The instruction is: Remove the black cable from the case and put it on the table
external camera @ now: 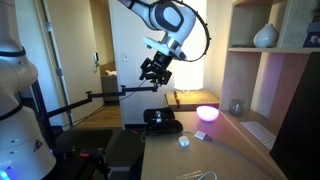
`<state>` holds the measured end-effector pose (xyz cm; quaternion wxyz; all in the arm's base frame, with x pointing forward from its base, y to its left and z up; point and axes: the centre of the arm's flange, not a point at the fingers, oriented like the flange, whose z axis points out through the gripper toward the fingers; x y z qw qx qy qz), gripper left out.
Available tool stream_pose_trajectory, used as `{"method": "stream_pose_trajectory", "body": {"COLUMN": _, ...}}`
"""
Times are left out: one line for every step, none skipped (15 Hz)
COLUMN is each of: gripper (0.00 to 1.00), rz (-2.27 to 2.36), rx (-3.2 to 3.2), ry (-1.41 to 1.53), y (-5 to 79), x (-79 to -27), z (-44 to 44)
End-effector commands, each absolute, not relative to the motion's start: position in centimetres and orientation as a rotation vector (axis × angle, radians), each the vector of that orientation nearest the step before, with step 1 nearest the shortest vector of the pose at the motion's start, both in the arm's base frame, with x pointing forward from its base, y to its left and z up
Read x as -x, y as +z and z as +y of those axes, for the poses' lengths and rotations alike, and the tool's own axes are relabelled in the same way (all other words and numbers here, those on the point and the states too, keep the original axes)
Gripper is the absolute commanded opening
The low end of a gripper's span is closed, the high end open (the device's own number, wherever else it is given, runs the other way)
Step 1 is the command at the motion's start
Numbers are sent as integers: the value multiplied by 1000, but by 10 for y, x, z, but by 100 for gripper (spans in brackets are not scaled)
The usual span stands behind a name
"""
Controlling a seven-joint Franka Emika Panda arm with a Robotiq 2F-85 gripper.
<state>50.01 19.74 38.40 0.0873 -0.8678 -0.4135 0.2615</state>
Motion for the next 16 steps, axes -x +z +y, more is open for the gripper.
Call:
{"method": "stream_pose_trajectory", "body": {"gripper": 100, "rz": -1346, "rx": 2467, "ry": 815, "y": 344, "x": -526, "z": 216}}
{"method": "stream_pose_trajectory", "body": {"gripper": 100, "rz": -1383, "rx": 2416, "ry": 827, "y": 330, "x": -528, "z": 220}}
{"method": "stream_pose_trajectory", "body": {"gripper": 100, "rz": -1435, "rx": 2362, "ry": 832, "y": 318, "x": -529, "z": 225}}
{"method": "stream_pose_trajectory", "body": {"gripper": 100, "rz": -1489, "rx": 2300, "ry": 822, "y": 309, "x": -530, "z": 229}}
{"method": "stream_pose_trajectory", "body": {"gripper": 100, "rz": -1555, "rx": 2241, "ry": 803, "y": 298, "x": -530, "z": 234}}
{"method": "stream_pose_trajectory", "body": {"gripper": 100, "rz": -1621, "rx": 2192, "ry": 772, "y": 291, "x": -531, "z": 238}}
{"method": "stream_pose_trajectory", "body": {"gripper": 100, "rz": -1688, "rx": 2153, "ry": 735, "y": 283, "x": -531, "z": 243}}
{"method": "stream_pose_trajectory", "body": {"gripper": 100, "rz": -1743, "rx": 2103, "ry": 698, "y": 277, "x": -532, "z": 246}}
{"method": "stream_pose_trajectory", "body": {"gripper": 100, "rz": -1806, "rx": 2066, "ry": 656, "y": 271, "x": -532, "z": 250}}
{"method": "stream_pose_trajectory", "body": {"gripper": 100, "rz": -1862, "rx": 2024, "ry": 618, "y": 267, "x": -533, "z": 253}}
{"method": "stream_pose_trajectory", "body": {"gripper": 100, "rz": -1914, "rx": 1982, "ry": 579, "y": 263, "x": -533, "z": 255}}
{"method": "stream_pose_trajectory", "body": {"gripper": 100, "rz": -1949, "rx": 1952, "ry": 552, "y": 260, "x": -534, "z": 258}}
{"method": "stream_pose_trajectory", "body": {"gripper": 100, "rz": -1979, "rx": 1917, "ry": 531, "y": 255, "x": -535, "z": 260}}
{"method": "stream_pose_trajectory", "body": {"gripper": 100, "rz": -1989, "rx": 1906, "ry": 534, "y": 251, "x": -535, "z": 262}}
{"method": "stream_pose_trajectory", "body": {"gripper": 100, "rz": -1971, "rx": 1912, "ry": 546, "y": 245, "x": -535, "z": 264}}
{"method": "stream_pose_trajectory", "body": {"gripper": 100, "rz": -1932, "rx": 1939, "ry": 561, "y": 238, "x": -534, "z": 262}}
